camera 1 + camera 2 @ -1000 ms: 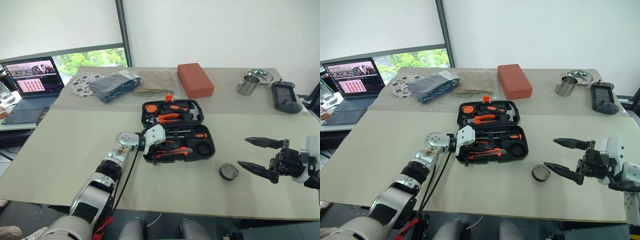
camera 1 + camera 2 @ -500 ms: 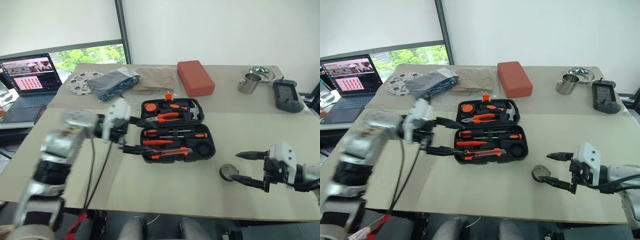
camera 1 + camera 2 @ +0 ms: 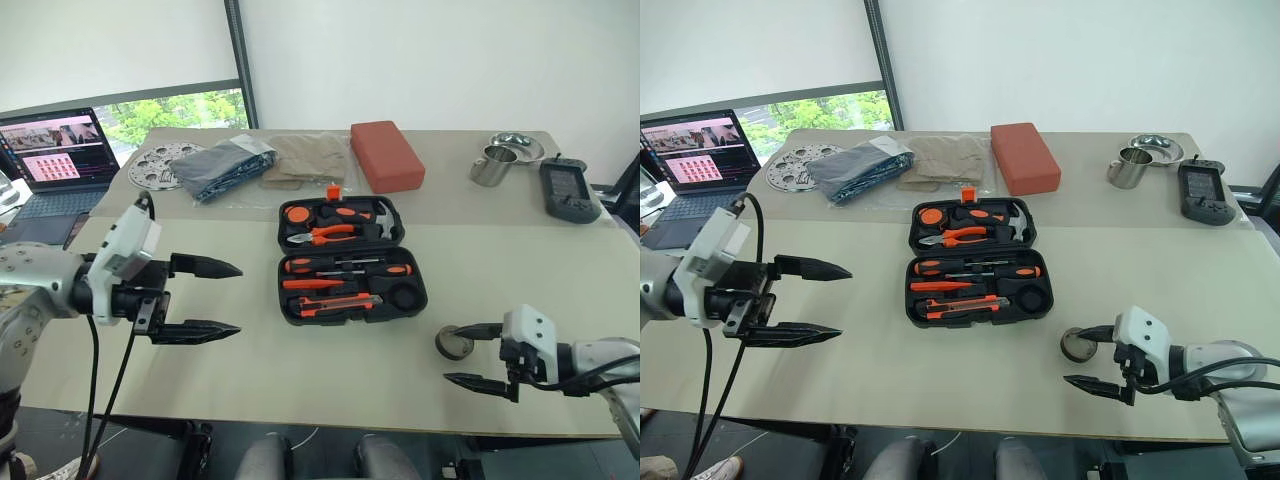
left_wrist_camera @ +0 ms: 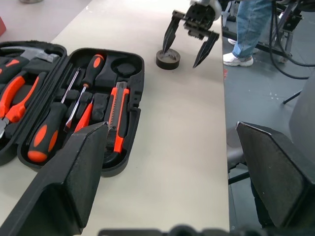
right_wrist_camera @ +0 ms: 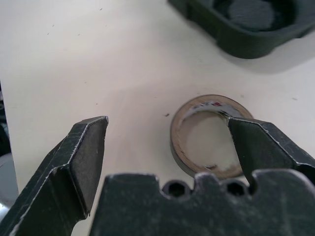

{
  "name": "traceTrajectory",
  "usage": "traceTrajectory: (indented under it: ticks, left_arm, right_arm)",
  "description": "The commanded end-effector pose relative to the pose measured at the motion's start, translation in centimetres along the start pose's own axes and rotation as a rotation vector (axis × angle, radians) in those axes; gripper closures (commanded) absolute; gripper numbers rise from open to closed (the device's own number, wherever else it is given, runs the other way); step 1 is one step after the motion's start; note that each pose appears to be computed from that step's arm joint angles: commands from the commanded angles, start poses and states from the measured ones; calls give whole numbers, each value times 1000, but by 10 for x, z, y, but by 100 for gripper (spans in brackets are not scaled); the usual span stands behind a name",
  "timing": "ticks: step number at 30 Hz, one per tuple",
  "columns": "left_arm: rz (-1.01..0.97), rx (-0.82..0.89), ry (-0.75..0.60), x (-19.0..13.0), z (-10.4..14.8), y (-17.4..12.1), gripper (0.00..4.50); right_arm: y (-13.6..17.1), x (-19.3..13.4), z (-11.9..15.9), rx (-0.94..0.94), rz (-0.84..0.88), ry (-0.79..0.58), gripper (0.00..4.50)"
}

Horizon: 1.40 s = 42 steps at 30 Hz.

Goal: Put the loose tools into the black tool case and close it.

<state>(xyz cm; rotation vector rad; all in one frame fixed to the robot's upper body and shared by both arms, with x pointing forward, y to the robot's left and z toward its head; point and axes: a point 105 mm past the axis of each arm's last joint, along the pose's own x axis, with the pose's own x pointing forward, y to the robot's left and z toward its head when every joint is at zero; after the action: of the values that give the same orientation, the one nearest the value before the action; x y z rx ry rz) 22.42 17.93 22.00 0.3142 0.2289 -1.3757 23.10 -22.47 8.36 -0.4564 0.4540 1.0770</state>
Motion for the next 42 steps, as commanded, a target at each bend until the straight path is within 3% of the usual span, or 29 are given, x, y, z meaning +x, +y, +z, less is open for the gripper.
traceTrajectory:
  ticks: [1, 10, 14, 20, 24, 31, 42]
  left_arm:
    - [20, 38, 25, -4, 3, -2, 0]
    - [34, 49, 11, -3, 5, -1, 0]
    - [40, 52, 8, -2, 6, 0, 0]
    - [49, 55, 6, -1, 6, 0, 0]
    - [56, 57, 6, 0, 7, -1, 0]
    - [80, 55, 19, -1, 7, -3, 0]
    - [125, 50, 37, -5, 3, -4, 0]
  right_arm:
    - [-4, 3, 5, -29, -3, 4, 152]
    - [-7, 6, 9, -42, 2, -14, 447]
    - [-10, 4, 14, -52, -4, -31, 447]
    - [-38, 4, 60, -146, -70, -143, 447]
    - [-44, 15, 76, -182, -45, -163, 447]
    - [-54, 40, 81, -218, -13, -146, 447]
    - [-54, 52, 85, -234, 33, -140, 447]
